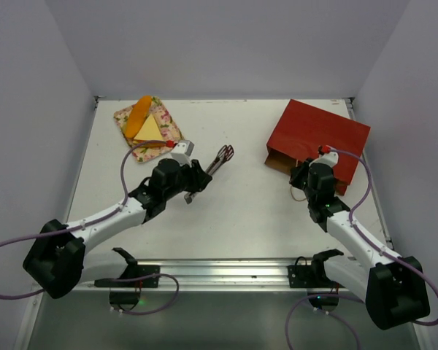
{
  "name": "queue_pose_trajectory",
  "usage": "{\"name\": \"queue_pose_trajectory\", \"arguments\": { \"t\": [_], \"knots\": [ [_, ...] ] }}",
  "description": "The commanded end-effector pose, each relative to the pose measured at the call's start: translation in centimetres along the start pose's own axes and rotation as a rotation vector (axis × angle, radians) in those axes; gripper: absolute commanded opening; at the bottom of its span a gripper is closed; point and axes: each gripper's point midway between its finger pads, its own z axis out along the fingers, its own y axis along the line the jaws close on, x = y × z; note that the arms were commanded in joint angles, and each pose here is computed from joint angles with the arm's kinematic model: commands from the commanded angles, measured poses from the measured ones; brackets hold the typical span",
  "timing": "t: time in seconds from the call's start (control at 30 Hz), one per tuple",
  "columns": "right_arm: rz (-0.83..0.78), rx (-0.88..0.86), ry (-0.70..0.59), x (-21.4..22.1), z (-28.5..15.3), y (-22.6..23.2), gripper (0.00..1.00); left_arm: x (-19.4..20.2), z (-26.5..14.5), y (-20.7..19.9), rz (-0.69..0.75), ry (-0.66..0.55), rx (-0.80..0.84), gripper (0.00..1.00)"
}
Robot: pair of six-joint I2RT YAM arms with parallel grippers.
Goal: Take the fake bread out of the paper bag
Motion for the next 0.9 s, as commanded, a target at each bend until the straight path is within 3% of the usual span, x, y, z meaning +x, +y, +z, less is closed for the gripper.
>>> {"name": "queue_pose_trajectory", "arguments": {
  "t": [0.0,0.47,0.87],
  "knots": [
    [-0.001,-0.077,-0.049,-1.5,-0.1,1.7,0.0,-1.5,1.0,-2.1,0.058,-0.109,0.035,0.39],
    [0.0,-0.062,-0.055,-1.9,-0.1,1.7,0.0,0.3,0.7,-7.1,0.209,-0.151,0.207,0.39],
    [-0.058,-0.056,-0.02,-1.3,1.5,4.2,0.0,-1.9,-0.8,-6.2,0.208,-0.209,0.129,0.41]
  ]
}}
